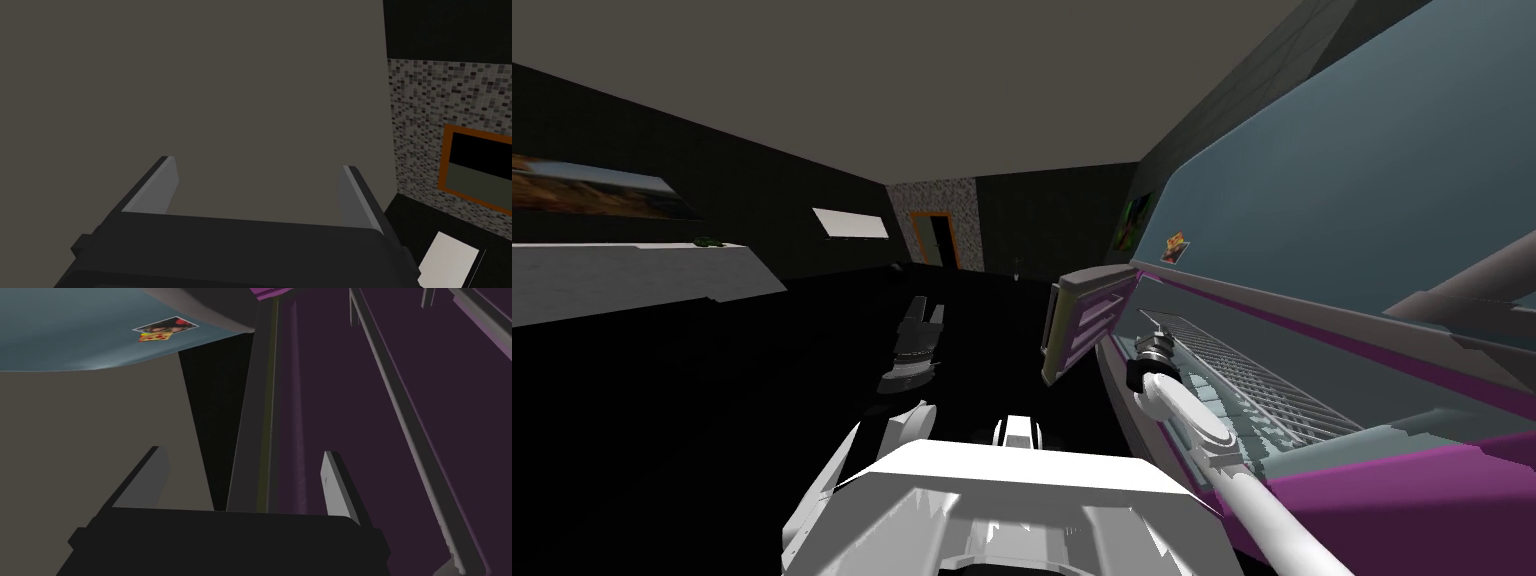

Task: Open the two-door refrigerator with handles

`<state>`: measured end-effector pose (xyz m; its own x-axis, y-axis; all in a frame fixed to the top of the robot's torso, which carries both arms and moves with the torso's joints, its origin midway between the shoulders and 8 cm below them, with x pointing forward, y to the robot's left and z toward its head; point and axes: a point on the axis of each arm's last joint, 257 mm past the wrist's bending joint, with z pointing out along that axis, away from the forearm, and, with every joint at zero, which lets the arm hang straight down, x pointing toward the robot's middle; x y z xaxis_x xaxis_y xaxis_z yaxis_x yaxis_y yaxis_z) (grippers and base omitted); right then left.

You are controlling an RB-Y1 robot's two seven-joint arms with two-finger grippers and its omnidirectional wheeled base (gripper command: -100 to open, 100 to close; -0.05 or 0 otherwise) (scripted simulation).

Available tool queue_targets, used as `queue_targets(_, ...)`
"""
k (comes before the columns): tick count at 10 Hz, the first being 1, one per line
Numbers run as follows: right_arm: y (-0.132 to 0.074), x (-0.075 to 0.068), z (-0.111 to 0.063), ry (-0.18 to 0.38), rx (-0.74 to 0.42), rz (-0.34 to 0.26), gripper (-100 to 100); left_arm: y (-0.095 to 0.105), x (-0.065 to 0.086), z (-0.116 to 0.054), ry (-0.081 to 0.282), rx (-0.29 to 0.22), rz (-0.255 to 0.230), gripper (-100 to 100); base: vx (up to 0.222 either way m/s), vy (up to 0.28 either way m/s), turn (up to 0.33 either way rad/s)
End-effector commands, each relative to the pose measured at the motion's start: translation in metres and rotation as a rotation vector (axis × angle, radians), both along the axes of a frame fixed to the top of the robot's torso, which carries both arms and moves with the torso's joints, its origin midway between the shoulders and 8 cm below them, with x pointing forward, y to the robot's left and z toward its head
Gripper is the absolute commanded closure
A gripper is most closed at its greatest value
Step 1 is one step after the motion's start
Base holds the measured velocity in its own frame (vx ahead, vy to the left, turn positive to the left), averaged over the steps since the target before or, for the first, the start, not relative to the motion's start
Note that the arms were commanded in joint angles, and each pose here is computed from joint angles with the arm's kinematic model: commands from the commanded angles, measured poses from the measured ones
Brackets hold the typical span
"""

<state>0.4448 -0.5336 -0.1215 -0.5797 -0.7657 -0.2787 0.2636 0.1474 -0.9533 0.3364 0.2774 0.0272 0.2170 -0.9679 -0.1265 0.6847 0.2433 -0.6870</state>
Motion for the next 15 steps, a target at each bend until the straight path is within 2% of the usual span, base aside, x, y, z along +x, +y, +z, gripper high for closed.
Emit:
queue_targets(1,-0.006,0.002,-0.007,-0.017,0.019,-0.015,-100,0.000,0.000,0.000,0.000,0.000,0.000,0,-0.012,-0.025,0.039)
queue_targets(6,-0.018,0.010,-0.021,-0.055,0.051,-0.044,-100,0.000,0.000,0.000,0.000,0.000,0.000,0,-0.018,-0.018,0.054)
queue_targets(15,-0.027,0.020,-0.040,-0.124,0.124,-0.058,-100,0.000,0.000,0.000,0.000,0.000,0.000,0,-0.006,0.004,0.046)
